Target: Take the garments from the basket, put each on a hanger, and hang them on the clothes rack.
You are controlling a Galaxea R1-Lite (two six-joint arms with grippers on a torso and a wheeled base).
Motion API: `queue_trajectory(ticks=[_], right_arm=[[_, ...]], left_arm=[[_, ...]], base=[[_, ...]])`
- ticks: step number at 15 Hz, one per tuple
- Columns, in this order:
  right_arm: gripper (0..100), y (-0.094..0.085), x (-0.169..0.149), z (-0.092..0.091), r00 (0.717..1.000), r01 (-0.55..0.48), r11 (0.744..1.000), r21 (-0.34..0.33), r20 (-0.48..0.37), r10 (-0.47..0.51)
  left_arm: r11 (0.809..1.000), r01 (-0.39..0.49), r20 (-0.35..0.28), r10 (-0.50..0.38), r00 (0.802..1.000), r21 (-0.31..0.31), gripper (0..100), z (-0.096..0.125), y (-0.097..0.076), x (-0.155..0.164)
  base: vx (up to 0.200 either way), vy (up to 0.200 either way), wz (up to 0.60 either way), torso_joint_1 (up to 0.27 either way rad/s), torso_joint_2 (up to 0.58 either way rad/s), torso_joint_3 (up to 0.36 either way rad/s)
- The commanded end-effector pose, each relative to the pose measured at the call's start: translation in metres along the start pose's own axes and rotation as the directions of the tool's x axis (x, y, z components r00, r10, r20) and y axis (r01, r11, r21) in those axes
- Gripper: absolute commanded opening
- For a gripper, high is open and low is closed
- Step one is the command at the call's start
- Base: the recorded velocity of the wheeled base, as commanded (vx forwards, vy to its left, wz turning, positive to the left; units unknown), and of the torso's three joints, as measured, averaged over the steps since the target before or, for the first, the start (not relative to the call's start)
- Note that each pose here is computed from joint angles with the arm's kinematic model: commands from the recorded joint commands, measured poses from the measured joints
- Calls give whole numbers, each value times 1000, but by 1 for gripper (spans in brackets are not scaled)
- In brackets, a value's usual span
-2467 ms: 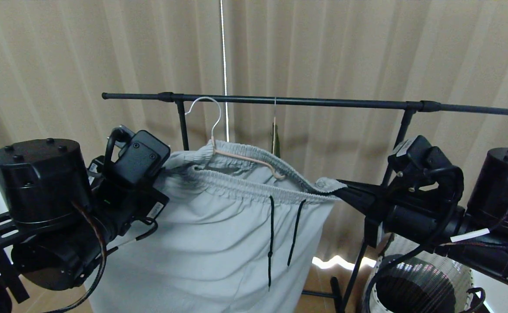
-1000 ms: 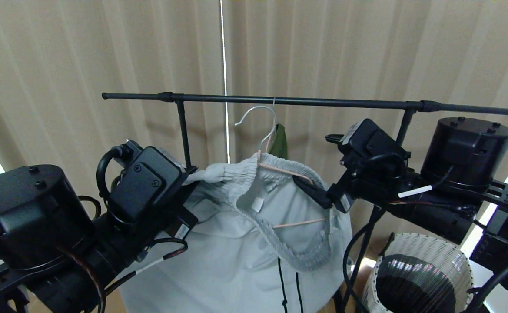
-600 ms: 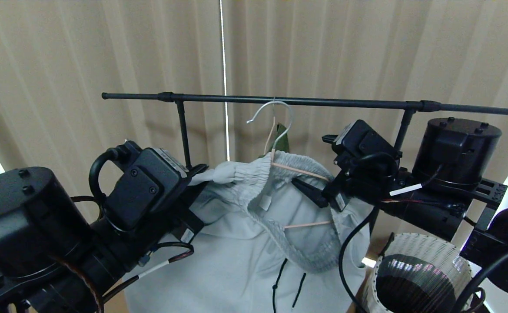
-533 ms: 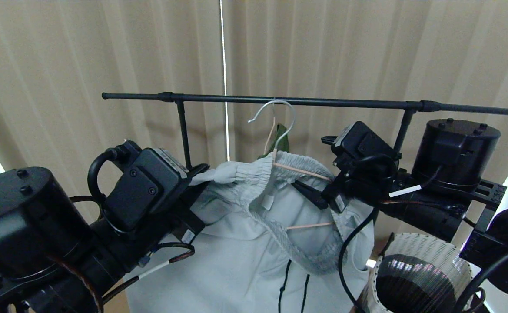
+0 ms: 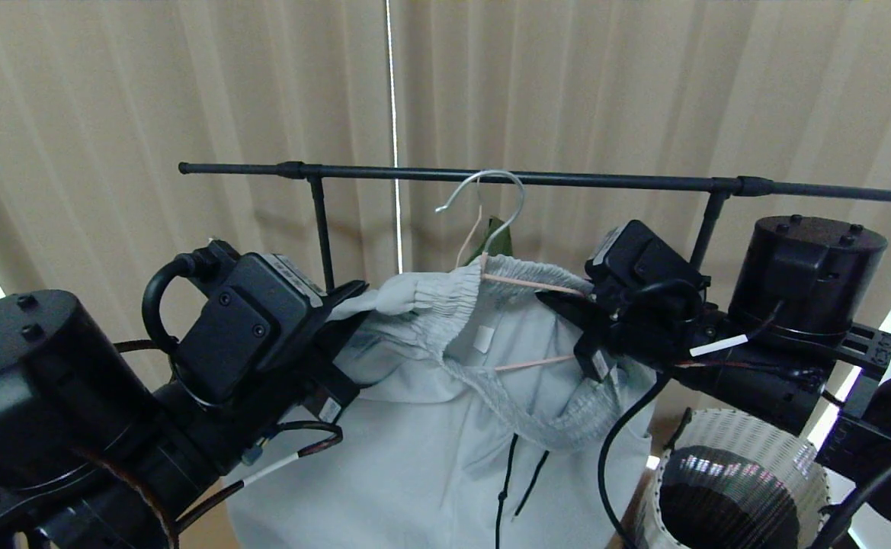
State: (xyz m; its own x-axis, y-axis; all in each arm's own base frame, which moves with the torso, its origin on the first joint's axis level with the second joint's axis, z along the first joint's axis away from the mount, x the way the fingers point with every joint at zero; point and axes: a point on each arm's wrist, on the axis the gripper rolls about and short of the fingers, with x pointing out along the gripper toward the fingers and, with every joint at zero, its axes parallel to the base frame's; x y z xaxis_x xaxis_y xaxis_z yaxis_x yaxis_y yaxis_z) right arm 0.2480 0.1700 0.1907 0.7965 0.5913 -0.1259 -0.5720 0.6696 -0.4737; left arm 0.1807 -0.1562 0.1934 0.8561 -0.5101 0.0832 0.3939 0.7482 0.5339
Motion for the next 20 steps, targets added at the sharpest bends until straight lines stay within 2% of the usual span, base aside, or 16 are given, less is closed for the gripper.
queue_trajectory(ticks=[1, 8, 9, 13, 14, 15, 20], right_arm=[[0, -1, -3, 2, 1000, 4, 1000, -2, 4, -4], [0, 0, -10, 1, 1000, 8, 1000, 0, 2, -8], [0, -1, -12, 2, 1000, 10, 1000, -1, 6, -10], [0, -3, -15, 2, 998, 63, 998, 1, -18, -63], [0, -8, -20, 0, 994, 99, 995, 2, -36, -99], [0, -12, -22, -2, 992, 116, 993, 3, -44, -115], [0, -29, -45, -19, 975, 200, 980, 6, -105, -198]], left_arm=[[1000, -1, -3, 1, 1000, 0, 0, -1, 0, 0], [1000, 11, -36, -11, 999, -4, 0, -9, -3, -4], [1000, 11, -36, -11, 999, -4, 100, -9, -3, -4], [999, 16, -32, -18, 999, -42, 100, -9, -3, -9], [996, 11, -19, -13, 1000, -88, 100, -7, 0, -15], [995, 7, -12, -8, 1000, -102, 100, -5, 2, -18], [994, 5, -12, -7, 1000, -114, 100, -9, 5, -41]], base=[[0, 0, 0, 0, 0, 0], [0, 0, 0, 0, 0, 0], [0, 0, 0, 0, 0, 0], [0, 0, 0, 0, 0, 0], [0, 0, 0, 0, 0, 0], [0, 0, 0, 0, 0, 0], [0, 0, 0, 0, 0, 0]])
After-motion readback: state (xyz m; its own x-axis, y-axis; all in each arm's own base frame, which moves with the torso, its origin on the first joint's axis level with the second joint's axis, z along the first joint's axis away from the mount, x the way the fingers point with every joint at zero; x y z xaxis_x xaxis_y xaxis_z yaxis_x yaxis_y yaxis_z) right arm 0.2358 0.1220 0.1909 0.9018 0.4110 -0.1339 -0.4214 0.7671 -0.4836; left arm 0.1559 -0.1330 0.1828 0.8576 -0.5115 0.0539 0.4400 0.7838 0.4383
